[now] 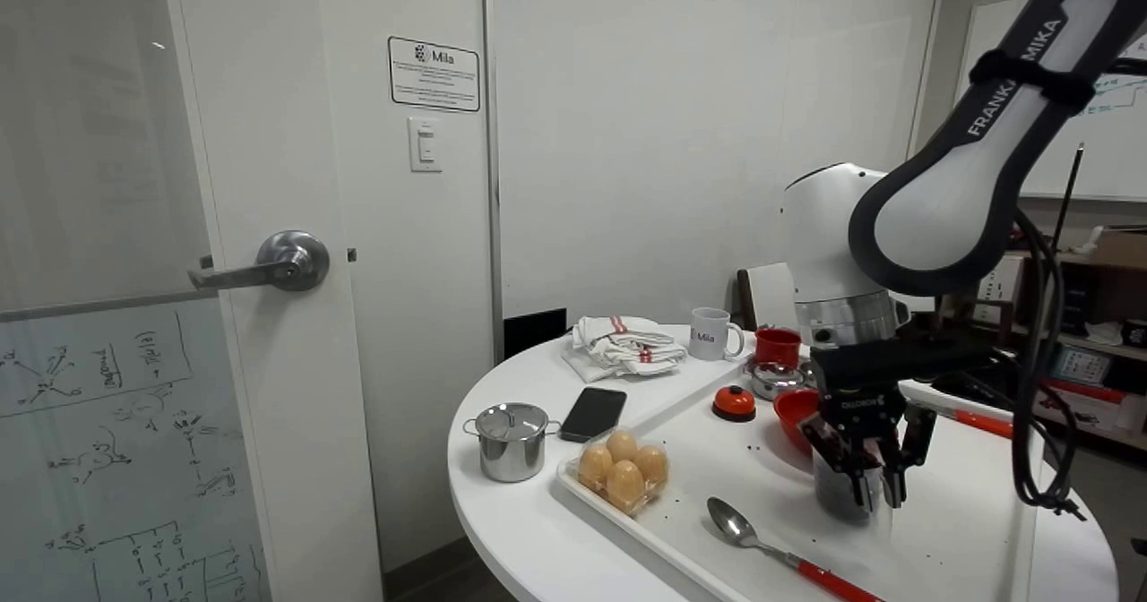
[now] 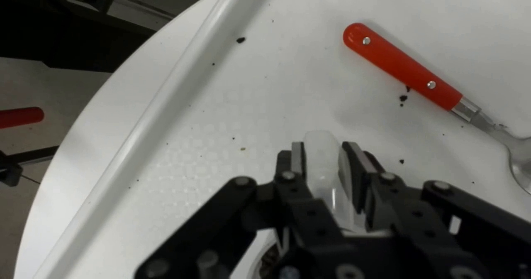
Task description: Pour some of the contents of the mug into the bowl
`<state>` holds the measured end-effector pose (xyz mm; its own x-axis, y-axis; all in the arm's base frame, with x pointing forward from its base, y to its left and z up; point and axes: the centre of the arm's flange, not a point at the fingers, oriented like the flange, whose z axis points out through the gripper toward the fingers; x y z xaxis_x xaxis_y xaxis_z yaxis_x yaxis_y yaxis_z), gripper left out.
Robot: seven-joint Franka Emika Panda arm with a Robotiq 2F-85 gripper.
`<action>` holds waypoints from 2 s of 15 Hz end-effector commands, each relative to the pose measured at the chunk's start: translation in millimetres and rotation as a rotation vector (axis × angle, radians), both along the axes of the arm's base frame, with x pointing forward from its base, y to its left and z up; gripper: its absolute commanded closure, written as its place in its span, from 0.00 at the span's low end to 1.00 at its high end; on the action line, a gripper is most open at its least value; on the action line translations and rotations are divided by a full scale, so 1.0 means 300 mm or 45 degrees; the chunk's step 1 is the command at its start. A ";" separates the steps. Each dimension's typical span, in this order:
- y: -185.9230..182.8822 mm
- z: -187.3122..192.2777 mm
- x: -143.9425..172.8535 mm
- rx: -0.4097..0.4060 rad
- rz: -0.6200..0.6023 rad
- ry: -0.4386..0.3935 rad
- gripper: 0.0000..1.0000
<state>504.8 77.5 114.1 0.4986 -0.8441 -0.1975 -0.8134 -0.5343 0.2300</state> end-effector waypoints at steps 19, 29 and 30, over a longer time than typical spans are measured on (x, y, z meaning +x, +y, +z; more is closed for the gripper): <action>-0.189 0.386 0.262 0.440 0.073 0.129 0.73; -0.372 0.348 0.202 0.610 -0.384 0.059 0.91; -0.410 0.340 0.187 0.635 -0.449 0.048 0.91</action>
